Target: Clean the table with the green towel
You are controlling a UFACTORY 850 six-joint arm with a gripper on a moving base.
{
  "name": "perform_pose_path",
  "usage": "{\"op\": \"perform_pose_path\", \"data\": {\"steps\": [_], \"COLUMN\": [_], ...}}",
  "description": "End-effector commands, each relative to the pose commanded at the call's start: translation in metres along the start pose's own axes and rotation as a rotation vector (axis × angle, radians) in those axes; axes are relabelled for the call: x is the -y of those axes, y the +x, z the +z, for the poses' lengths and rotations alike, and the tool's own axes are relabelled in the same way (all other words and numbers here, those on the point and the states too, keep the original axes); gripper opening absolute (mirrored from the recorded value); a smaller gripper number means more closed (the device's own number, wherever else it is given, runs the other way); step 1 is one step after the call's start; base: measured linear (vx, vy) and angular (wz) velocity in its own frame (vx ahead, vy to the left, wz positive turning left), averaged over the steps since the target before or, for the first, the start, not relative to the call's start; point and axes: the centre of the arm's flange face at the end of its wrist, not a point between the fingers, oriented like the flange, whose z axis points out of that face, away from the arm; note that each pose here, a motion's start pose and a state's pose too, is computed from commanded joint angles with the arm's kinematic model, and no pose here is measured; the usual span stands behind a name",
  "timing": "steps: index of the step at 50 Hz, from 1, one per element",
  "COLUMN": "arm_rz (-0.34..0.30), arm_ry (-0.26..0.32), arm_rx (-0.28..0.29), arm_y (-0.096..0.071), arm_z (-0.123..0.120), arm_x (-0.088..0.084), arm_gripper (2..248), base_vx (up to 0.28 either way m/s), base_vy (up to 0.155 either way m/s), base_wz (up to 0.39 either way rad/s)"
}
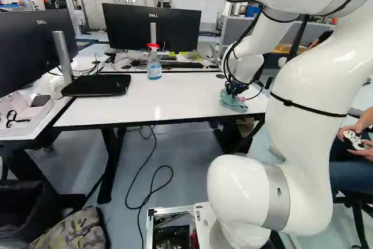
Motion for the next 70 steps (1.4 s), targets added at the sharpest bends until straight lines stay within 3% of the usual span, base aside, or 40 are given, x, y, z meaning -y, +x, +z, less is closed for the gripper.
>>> {"op": "perform_pose_path", "data": {"steps": [8, 36, 70], "arm_rz": [-0.018, -0.022, -0.082], "arm_ry": [0.013, 0.017, 0.057], "arm_rx": [-0.002, -0.021, 0.082], "arm_y": [0.004, 0.010, -0.004], "arm_z": [0.003, -0.026, -0.076], "arm_x": [0.011, 0.014, 0.046], "arm_gripper": [38, 38, 38], "base_vx": [0.000, 0.000, 0.000], "base_vy": [0.000, 0.000, 0.000], "base_wz": [0.000, 0.000, 0.000]}}
